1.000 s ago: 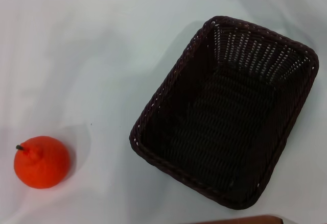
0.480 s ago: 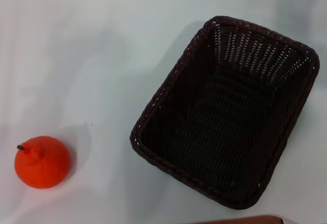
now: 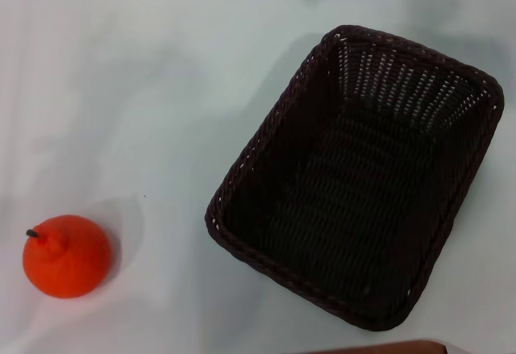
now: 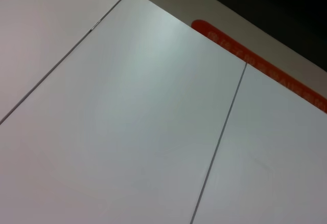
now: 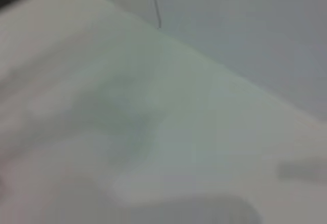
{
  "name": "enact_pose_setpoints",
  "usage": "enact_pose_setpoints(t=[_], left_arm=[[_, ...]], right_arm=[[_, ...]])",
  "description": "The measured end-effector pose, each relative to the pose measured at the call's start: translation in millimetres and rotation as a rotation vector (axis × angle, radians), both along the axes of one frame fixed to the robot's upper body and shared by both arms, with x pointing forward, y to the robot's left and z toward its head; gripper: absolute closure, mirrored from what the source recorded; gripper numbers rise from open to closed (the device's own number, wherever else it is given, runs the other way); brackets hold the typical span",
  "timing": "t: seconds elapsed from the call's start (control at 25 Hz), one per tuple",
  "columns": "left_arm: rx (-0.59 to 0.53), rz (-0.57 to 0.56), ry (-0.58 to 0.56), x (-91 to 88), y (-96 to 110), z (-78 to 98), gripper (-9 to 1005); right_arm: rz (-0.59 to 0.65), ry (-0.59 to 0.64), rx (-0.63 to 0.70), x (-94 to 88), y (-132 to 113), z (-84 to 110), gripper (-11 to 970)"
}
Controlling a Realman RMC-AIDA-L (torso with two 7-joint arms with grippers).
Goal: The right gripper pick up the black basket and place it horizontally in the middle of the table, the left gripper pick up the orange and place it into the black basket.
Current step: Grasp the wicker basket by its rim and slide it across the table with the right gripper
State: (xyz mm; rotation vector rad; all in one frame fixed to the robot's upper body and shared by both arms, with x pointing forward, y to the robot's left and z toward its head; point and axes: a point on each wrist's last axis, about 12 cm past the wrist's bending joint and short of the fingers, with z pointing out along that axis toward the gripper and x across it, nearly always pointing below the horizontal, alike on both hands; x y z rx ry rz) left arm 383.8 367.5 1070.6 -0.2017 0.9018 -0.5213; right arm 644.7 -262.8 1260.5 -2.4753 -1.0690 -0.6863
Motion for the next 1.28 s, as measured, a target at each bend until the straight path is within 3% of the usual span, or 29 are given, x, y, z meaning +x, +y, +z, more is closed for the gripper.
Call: enact_pose_setpoints(t=[0.44, 0.76, 0.92, 1.08, 1.28], left_arm=[[-0.01, 0.009, 0.034, 3.1, 1, -3.2, 165], [-0.012, 0.006, 0.046, 5.1, 1, -4.1, 166], [-0.011, 0.006, 0.05, 6.8, 1, -4.0, 167], [-0.01, 0.004, 0.054, 10.4, 1, -3.8, 168], [-0.009, 0.004, 0.061, 11.8, 2, -4.0, 169]], right_arm=[[-0.003, 0.124, -0.145, -8.5, 6, -36.9, 122], [0.013, 0.186, -0.202, -7.1, 9, -81.2, 122], [0.039, 0.183, -0.224, -7.0, 14, -95.6, 206], [0.063, 0.166, -0.211, -7.6, 18, -97.3, 290], [0.069, 0.171, -0.187, -8.8, 16, -95.1, 542]])
